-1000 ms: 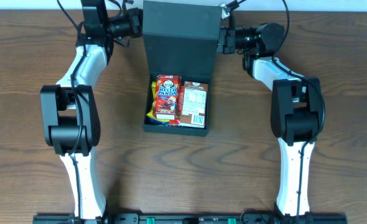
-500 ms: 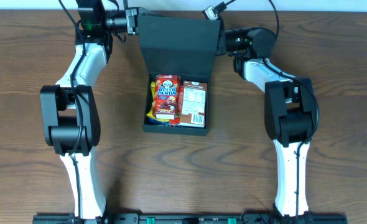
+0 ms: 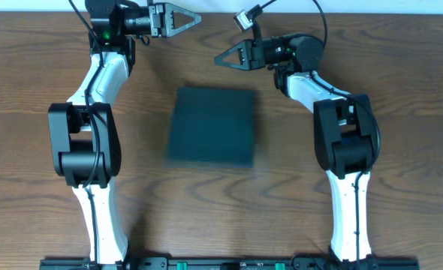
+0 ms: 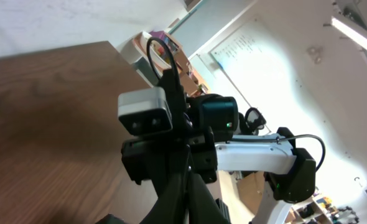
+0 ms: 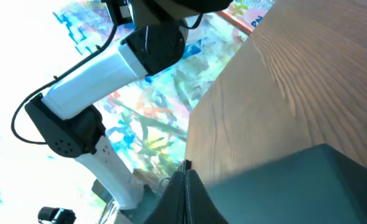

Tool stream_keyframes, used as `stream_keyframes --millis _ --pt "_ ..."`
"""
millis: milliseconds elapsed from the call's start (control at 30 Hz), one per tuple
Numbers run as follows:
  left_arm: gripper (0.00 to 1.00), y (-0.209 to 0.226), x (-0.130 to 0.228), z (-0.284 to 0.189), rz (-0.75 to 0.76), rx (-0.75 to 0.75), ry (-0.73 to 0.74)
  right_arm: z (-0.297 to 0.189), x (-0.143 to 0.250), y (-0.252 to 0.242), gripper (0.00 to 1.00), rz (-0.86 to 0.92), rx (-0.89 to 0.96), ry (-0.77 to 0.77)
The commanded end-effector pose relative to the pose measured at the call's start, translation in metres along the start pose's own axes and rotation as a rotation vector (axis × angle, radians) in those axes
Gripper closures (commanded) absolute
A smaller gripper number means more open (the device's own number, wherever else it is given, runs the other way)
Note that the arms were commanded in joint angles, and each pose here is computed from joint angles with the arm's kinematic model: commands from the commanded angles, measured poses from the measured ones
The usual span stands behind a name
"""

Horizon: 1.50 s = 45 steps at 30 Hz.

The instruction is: Pack container

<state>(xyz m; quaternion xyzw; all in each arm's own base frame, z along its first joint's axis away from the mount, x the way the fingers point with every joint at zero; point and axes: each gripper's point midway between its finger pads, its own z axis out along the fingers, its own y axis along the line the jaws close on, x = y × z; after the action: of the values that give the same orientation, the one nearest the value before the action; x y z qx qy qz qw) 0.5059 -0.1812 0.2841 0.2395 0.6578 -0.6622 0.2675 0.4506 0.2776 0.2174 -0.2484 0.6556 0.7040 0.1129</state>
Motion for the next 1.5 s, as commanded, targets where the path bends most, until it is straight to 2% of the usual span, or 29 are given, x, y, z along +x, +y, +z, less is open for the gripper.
stream_keyframes --millis 0,100,200,300,400,467,567,667,800,900,1000,1033,1067,1100,1167,1200,1233,1400,1433,1467 --pt "0.93 -0.005 -0.004 0.0 0.003 0.002 0.001 -0.034 -0.019 0.02 0.98 -0.076 0.037 -0.047" --pt "0.88 0.0 -0.015 0.0 0.029 -0.023 -0.064 -0.071 -0.037 0.023 0.98 -0.151 0.076 -0.12" --pt "0.79 0.011 -0.035 -0.003 0.024 -0.077 -0.185 -0.11 -0.062 0.018 0.99 -0.178 0.106 -0.266" --pt "0.79 0.039 -0.044 -0.009 -0.114 -0.162 -0.283 -0.136 -0.081 -0.011 0.98 -0.124 0.165 -0.389" --pt "0.79 0.08 -0.028 -0.015 -0.318 -0.28 -0.31 -0.157 -0.088 -0.064 0.98 0.017 0.293 -0.517" --pt "0.8 0.108 -0.003 -0.02 -0.445 -0.385 -0.295 -0.171 -0.078 -0.108 0.98 0.151 0.437 -0.579" --pt "0.82 0.128 0.026 -0.025 -0.519 -0.483 -0.249 -0.178 -0.059 -0.138 0.98 0.208 0.564 -0.57" --pt "0.83 0.124 0.028 -0.025 -0.521 -0.489 -0.238 -0.189 -0.046 -0.15 0.98 0.231 0.7 -0.544" --pt "0.83 0.089 0.006 -0.027 -0.385 -0.523 -0.24 -0.209 -0.047 -0.125 0.98 0.175 0.92 -0.454" --pt "0.82 0.055 0.003 -0.035 -0.266 -0.66 -0.207 -0.224 -0.049 -0.081 0.98 0.102 1.116 -0.359" --pt "0.8 0.023 0.015 -0.042 -0.136 -0.84 -0.117 -0.226 -0.047 -0.03 0.98 0.039 1.212 -0.288" --pt "0.73 0.013 0.019 -0.042 -0.091 -0.88 -0.081 -0.225 -0.044 -0.011 0.98 0.026 1.228 -0.274" --pt "0.38 0.0 0.024 -0.039 -0.028 -0.903 -0.032 -0.223 -0.04 0.007 0.98 0.012 1.238 -0.255" --pt "0.15 -0.014 0.029 -0.032 0.037 -0.898 0.02 -0.219 -0.034 0.025 0.98 0.001 1.246 -0.237" --pt "0.08 -0.037 0.04 -0.018 0.123 -0.871 0.101 -0.214 -0.02 0.056 0.98 0.001 1.279 -0.202" --pt "0.01 -0.046 0.047 -0.011 0.143 -0.855 0.133 -0.212 -0.01 0.071 0.98 0.016 1.305 -0.183" --pt "0.05 -0.054 0.052 -0.004 0.154 -0.831 0.159 -0.209 0.002 0.086 0.98 0.031 1.33 -0.163" --pt "0.05 -0.072 0.085 0.023 0.148 -0.69 0.278 -0.175 0.053 0.146 0.98 0.024 1.334 -0.013" --pt "0.68 -0.072 0.091 0.023 0.144 -0.688 0.302 -0.167 0.067 0.159 0.98 0.026 1.348 0.025" --pt "0.91 -0.071 0.094 0.022 0.135 -0.698 0.311 -0.165 0.074 0.164 0.98 0.027 1.366 0.046"
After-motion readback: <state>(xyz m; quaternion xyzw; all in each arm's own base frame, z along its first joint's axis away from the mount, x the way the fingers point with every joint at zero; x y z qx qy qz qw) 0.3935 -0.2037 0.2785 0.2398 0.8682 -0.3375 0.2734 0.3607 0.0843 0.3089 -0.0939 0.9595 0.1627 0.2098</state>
